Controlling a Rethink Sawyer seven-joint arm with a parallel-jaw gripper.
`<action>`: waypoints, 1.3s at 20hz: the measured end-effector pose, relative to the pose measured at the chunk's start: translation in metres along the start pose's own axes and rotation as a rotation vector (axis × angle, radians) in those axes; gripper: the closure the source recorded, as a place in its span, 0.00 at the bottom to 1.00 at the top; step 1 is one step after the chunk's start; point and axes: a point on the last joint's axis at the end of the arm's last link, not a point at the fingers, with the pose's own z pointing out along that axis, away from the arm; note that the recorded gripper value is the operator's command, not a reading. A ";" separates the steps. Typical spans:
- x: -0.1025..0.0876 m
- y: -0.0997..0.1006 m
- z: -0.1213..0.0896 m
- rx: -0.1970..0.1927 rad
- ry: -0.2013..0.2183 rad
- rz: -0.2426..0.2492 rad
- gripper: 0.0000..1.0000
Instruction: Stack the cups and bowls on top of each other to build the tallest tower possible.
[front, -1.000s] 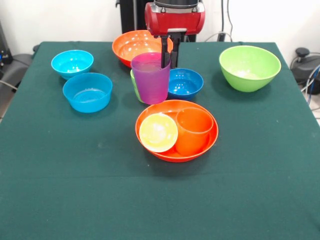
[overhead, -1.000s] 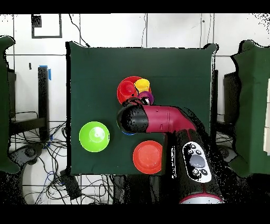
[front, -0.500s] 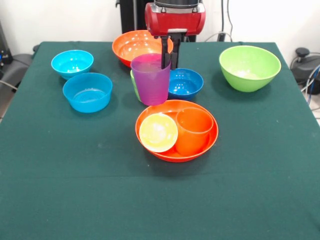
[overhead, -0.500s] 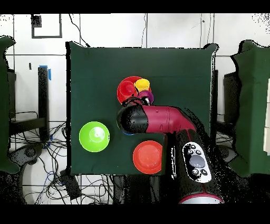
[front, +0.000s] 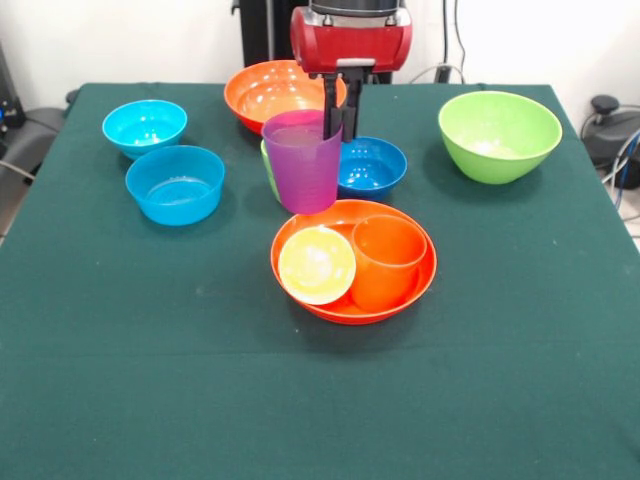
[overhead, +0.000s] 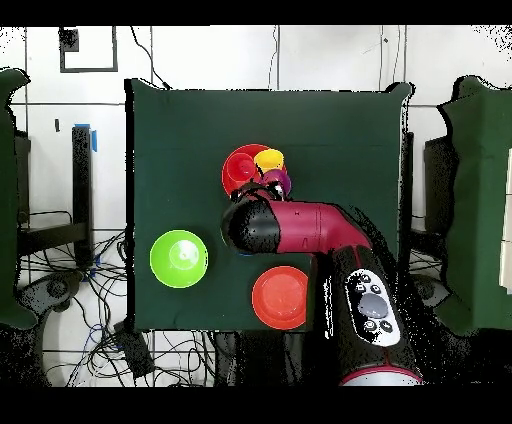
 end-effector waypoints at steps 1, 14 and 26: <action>0.000 0.000 0.000 0.001 -0.004 0.000 1.00; -0.001 0.007 0.000 0.001 -0.025 -0.004 1.00; 0.003 0.032 0.001 -0.016 -0.008 -0.008 1.00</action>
